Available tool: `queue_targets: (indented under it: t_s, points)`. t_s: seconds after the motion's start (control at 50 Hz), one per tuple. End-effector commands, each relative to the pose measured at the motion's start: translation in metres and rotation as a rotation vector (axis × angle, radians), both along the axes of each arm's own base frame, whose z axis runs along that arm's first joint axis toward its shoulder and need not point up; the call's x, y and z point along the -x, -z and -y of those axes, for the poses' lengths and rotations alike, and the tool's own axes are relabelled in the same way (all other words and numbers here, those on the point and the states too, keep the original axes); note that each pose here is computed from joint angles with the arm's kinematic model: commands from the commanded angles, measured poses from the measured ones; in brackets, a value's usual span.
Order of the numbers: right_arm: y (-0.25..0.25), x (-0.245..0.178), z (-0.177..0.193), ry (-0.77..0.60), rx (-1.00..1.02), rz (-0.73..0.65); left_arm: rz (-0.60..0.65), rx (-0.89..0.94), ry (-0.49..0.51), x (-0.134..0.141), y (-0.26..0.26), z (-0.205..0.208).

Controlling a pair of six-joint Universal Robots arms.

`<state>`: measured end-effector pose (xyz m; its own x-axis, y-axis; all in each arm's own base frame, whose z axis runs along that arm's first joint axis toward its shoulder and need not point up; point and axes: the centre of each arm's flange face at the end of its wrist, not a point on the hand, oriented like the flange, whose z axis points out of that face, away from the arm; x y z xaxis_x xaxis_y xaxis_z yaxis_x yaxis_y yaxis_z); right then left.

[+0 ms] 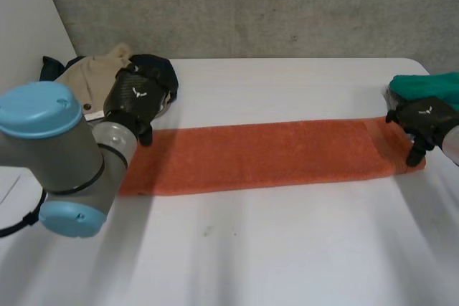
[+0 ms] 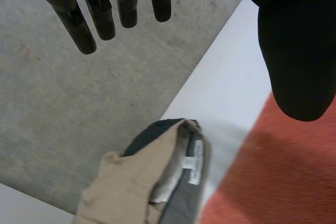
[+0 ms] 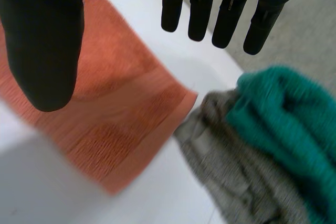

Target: Fold the laundry.

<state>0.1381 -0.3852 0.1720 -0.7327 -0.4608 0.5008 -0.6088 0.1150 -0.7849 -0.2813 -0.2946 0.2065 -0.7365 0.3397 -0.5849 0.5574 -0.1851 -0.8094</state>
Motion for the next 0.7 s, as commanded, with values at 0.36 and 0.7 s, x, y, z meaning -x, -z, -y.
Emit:
queue_targets:
  t_s: [0.36,0.7]
  points:
    - [0.033,0.089,0.040,0.271,0.030,-0.182,-0.084,-0.041,0.007,-0.001,0.003,-0.012]
    - [-0.046,-0.002,0.025,0.060,0.329,-0.219,-0.150,-0.003,0.011,-0.011,-0.024,-0.027]
